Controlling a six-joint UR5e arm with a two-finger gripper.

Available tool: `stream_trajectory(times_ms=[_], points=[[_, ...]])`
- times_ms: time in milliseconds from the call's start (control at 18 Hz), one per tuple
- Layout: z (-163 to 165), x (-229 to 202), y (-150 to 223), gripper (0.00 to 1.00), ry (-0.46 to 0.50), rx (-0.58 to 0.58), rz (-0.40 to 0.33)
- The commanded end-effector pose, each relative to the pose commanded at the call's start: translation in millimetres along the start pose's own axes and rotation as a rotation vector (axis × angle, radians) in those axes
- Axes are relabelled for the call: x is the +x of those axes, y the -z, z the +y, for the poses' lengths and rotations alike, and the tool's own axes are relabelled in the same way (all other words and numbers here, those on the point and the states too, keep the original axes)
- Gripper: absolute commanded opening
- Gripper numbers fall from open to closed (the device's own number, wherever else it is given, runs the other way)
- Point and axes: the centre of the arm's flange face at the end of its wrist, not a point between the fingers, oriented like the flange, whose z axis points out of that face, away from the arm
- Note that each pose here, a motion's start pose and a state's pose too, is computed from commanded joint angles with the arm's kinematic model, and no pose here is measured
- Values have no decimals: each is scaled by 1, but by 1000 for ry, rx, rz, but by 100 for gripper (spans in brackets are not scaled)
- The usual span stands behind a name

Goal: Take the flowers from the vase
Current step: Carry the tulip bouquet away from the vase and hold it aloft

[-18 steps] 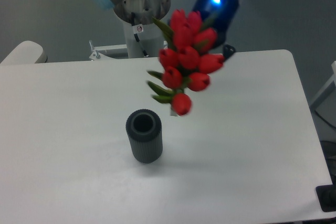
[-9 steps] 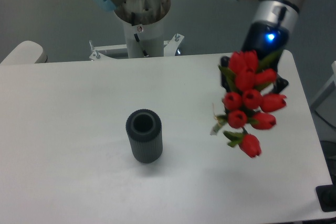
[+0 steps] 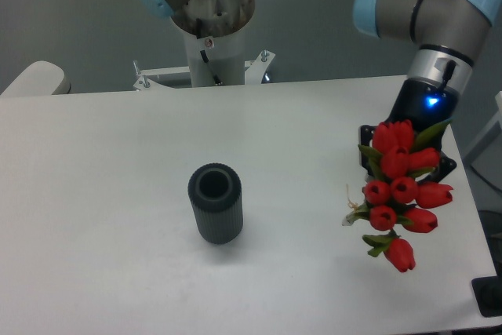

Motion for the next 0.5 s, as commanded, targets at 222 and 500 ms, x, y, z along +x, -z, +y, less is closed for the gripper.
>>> stream_trajectory(times_ms=[222, 500], points=[[2, 4, -8, 40, 0, -7, 10], [5, 0, -12, 40, -18, -9, 15]])
